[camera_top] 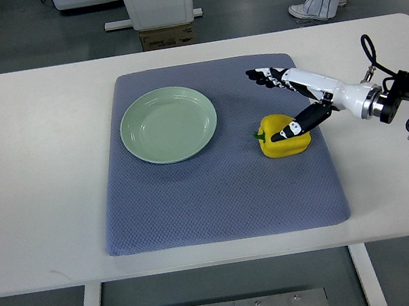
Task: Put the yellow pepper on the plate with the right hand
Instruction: 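Close the right hand's fingers around the yellow pepper, then lift the pepper and carry it over the green plate, then lower the pepper onto the plate and open the right hand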
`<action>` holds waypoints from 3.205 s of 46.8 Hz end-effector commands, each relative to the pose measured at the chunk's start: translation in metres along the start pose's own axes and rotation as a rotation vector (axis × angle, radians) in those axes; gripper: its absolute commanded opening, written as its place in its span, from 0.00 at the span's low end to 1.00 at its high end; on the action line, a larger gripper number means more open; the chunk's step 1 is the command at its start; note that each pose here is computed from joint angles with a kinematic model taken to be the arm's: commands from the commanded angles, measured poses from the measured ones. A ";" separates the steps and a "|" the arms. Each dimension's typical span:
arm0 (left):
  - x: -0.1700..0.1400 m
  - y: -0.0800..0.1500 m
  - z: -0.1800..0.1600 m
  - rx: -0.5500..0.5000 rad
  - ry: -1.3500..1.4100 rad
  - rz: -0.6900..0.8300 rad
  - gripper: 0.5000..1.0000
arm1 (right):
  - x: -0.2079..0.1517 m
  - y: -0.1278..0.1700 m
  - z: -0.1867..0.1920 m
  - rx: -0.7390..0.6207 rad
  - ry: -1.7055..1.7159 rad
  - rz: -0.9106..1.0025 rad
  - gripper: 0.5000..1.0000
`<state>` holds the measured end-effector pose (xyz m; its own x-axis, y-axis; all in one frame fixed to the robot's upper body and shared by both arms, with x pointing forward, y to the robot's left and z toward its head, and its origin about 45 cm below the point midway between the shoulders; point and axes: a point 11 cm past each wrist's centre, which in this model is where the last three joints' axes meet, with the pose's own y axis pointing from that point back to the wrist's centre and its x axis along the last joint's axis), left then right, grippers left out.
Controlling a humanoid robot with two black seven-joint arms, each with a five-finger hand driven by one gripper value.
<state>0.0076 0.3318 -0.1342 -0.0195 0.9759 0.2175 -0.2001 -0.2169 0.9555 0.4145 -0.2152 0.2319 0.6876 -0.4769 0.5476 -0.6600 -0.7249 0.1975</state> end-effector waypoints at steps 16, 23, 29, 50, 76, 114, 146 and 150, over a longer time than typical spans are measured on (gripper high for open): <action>0.000 0.000 0.000 0.000 0.000 -0.001 1.00 | -0.013 0.005 0.025 -0.071 0.036 -0.008 0.97; 0.000 0.000 0.000 0.000 0.000 0.001 1.00 | -0.019 0.006 0.028 -0.083 0.045 -0.026 0.94; 0.000 0.000 0.000 0.000 0.000 -0.001 1.00 | -0.022 0.006 0.032 -0.094 0.061 -0.021 0.94; 0.000 0.000 0.000 0.000 0.000 -0.001 1.00 | -0.027 0.004 0.042 -0.122 0.082 0.000 0.71; 0.000 0.000 0.000 0.000 0.000 -0.001 1.00 | -0.015 -0.002 0.042 -0.142 0.080 0.039 0.00; 0.000 0.000 0.000 0.000 0.000 0.002 1.00 | -0.011 -0.107 -0.072 -0.030 0.123 0.025 0.00; 0.000 0.000 0.000 0.000 0.000 -0.001 1.00 | -0.053 -0.148 -0.081 -0.131 0.112 -0.020 0.00; 0.000 0.000 0.000 0.000 0.000 -0.001 1.00 | -0.057 -0.148 -0.081 -0.147 0.113 -0.027 0.00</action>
<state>0.0076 0.3317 -0.1342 -0.0195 0.9759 0.2172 -0.2000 -0.2166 0.9556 0.4509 -0.0424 0.2387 0.6677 -0.3986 0.6287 -0.6870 -0.6552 0.3143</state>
